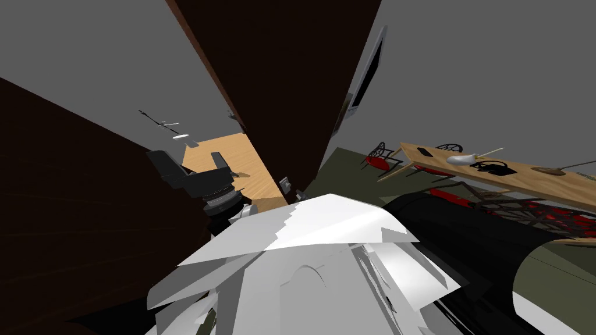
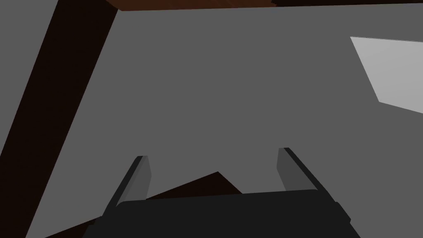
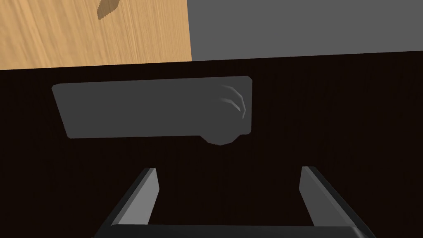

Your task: Push the door open

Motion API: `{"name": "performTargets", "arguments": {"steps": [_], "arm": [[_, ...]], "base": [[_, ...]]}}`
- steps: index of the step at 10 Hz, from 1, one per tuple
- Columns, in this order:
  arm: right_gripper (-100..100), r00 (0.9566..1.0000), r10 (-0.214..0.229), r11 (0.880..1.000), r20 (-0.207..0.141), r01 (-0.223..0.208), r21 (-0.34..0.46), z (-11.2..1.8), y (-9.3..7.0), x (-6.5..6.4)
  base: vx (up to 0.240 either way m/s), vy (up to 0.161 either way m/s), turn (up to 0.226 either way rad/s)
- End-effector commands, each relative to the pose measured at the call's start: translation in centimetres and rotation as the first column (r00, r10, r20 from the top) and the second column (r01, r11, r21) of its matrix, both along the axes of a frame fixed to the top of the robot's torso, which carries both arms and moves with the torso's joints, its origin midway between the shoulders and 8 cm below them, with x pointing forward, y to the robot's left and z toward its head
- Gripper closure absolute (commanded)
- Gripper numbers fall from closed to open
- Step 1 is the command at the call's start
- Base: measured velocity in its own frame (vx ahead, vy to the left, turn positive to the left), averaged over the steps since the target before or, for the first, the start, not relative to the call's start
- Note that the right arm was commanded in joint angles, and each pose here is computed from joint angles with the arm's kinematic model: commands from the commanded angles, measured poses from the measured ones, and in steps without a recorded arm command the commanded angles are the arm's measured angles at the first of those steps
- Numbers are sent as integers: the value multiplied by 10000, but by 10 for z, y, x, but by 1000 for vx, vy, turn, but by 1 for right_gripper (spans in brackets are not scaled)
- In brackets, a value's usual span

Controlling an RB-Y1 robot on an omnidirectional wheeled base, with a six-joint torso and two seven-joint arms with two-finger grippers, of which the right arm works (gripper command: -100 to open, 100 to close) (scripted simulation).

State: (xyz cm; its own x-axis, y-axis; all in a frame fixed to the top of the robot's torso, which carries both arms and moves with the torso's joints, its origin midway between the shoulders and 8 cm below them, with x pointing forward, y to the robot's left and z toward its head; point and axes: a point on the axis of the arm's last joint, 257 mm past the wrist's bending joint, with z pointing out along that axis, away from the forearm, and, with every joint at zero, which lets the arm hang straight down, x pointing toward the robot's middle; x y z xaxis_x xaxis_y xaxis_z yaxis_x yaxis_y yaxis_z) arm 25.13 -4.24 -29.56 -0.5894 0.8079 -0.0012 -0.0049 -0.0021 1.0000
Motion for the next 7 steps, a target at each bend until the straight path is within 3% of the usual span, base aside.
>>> {"name": "performTargets", "arguments": {"steps": [1,4,5,7], "arm": [[-100,10000,-65,10000,-24,65,4,0,1,3],[-100,9999,-108,9999,-36,108,12,0,2,6],[100,9999,-108,9999,-36,108,12,0,2,6],[100,9999,-108,9999,-36,108,12,0,2,6]], "base": [[173,126,39],[143,95,27],[-7,-6,-6],[-26,-20,2]]}}
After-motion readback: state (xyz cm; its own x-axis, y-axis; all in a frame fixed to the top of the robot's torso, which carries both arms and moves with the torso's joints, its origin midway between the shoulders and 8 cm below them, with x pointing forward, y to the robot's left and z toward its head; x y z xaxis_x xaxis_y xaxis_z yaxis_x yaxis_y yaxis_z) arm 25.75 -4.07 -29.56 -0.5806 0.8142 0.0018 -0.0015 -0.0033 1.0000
